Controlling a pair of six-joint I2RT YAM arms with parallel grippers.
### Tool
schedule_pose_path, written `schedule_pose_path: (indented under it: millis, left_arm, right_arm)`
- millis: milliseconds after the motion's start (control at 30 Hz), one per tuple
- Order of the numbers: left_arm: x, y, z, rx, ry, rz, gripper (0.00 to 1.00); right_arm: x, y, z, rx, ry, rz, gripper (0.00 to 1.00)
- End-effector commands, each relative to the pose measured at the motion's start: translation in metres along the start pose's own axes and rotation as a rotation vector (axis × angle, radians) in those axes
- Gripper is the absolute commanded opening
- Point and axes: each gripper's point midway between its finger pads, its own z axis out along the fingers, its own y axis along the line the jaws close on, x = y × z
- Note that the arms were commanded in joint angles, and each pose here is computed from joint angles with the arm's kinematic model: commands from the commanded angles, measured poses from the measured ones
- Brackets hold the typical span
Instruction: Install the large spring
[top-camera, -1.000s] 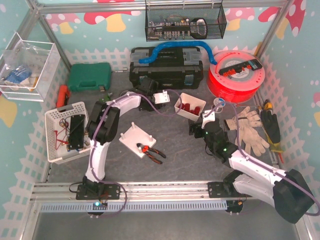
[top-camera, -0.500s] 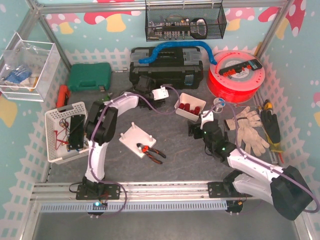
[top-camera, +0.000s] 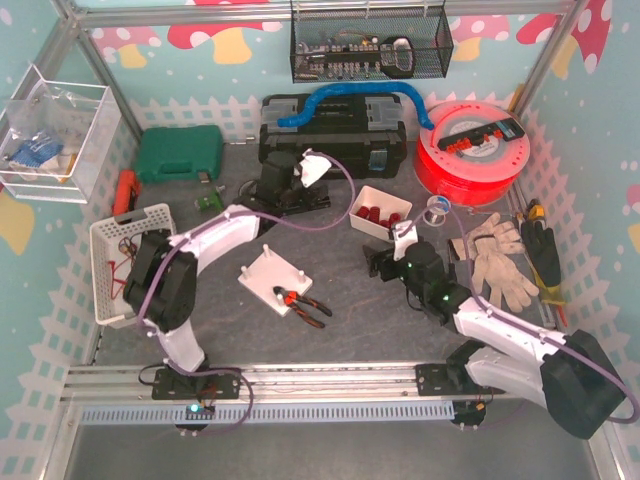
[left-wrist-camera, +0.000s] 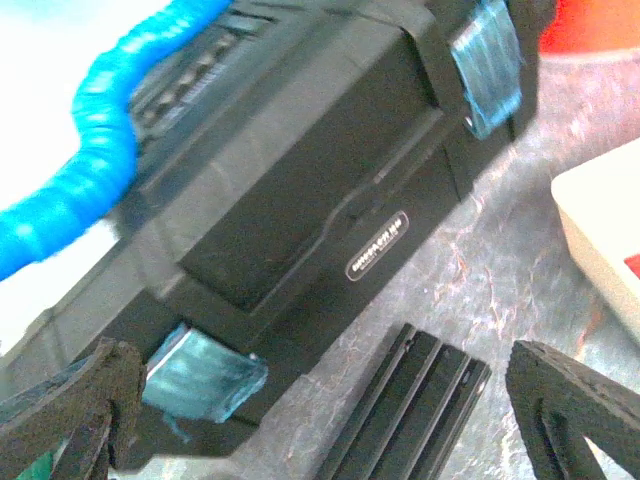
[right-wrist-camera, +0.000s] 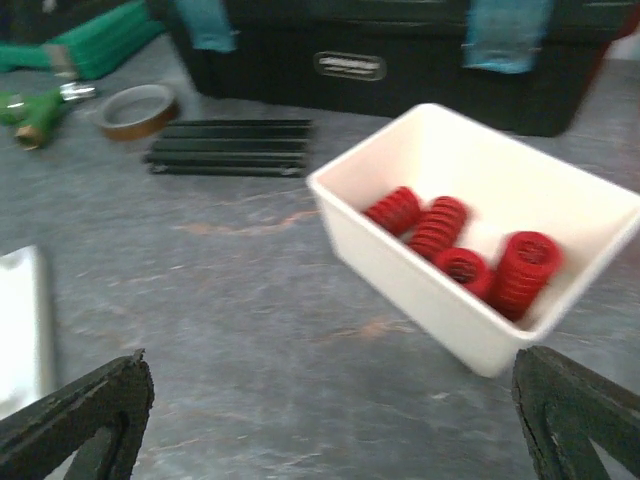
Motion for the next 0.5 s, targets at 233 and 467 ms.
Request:
schedule_pose_path:
  millis: [233,467]
  left_arm:
    - [-0.006,0.030,-0.102,-0.212,0.012,-0.767,0.99]
    - [0.029,-0.002,-0.142,-0.008,-0.013,-1.040,0.99]
  right_arm:
    - [-0.005,0.125,-0.011,-0.539,0.039,-0.186,0.90]
    - [0.027,0.170,-0.014,-0.656,0.146,-0.333,0.70]
